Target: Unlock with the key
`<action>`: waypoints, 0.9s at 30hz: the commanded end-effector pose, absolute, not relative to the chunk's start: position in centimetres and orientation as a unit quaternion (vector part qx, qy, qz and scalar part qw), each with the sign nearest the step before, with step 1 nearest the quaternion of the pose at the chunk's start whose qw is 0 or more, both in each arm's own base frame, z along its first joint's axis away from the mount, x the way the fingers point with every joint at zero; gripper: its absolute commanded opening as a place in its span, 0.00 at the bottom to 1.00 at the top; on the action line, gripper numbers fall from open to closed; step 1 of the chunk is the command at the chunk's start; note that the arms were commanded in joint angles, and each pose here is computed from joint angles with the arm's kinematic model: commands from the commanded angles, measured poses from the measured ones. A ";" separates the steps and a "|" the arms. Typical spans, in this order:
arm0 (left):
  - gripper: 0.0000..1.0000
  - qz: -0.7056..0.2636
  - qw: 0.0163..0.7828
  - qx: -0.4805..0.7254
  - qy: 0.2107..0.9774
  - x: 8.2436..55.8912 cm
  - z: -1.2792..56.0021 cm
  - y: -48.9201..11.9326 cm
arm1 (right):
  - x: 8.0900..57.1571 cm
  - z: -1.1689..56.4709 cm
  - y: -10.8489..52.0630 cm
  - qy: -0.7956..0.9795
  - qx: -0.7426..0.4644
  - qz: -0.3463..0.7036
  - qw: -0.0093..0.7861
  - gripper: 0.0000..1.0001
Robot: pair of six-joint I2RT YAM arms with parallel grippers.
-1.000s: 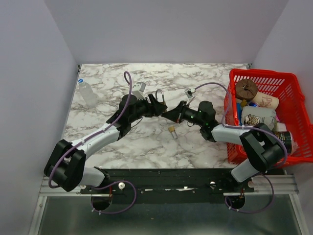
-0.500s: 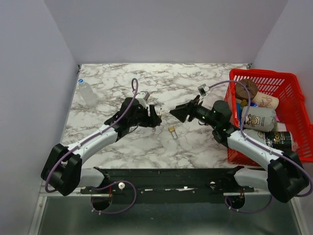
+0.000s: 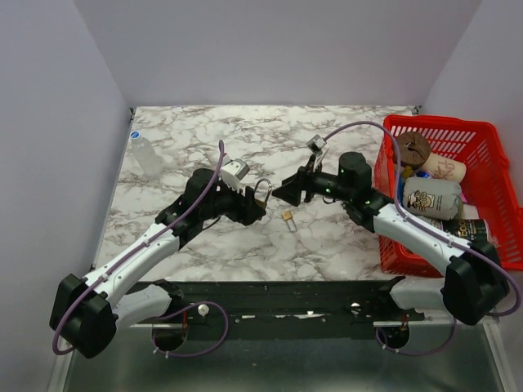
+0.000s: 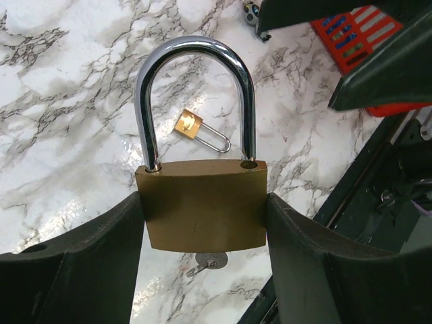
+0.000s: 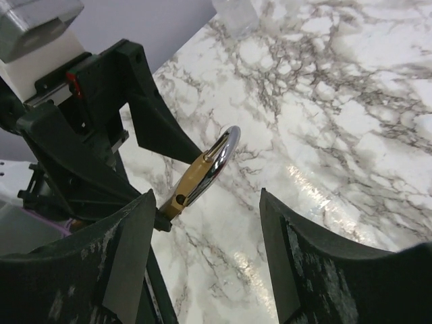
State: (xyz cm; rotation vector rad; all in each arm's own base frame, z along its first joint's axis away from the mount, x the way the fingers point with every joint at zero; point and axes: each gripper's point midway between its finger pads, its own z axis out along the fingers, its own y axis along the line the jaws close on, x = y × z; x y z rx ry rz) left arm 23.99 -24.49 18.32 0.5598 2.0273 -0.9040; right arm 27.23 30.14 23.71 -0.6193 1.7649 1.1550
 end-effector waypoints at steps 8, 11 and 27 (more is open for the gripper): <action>0.00 -0.403 0.446 0.269 0.753 22.8 21.3 -25.7 | 28.5 19.7 31.5 0.757 -0.238 0.438 0.423 0.71; 0.00 -0.406 0.444 0.269 0.752 22.7 21.2 -25.7 | 29.1 18.6 31.1 0.776 -0.211 0.423 0.418 0.69; 0.00 -0.467 0.446 0.301 0.702 20.5 23.4 -26.7 | 29.7 16.9 30.9 0.790 -0.208 0.405 0.410 0.68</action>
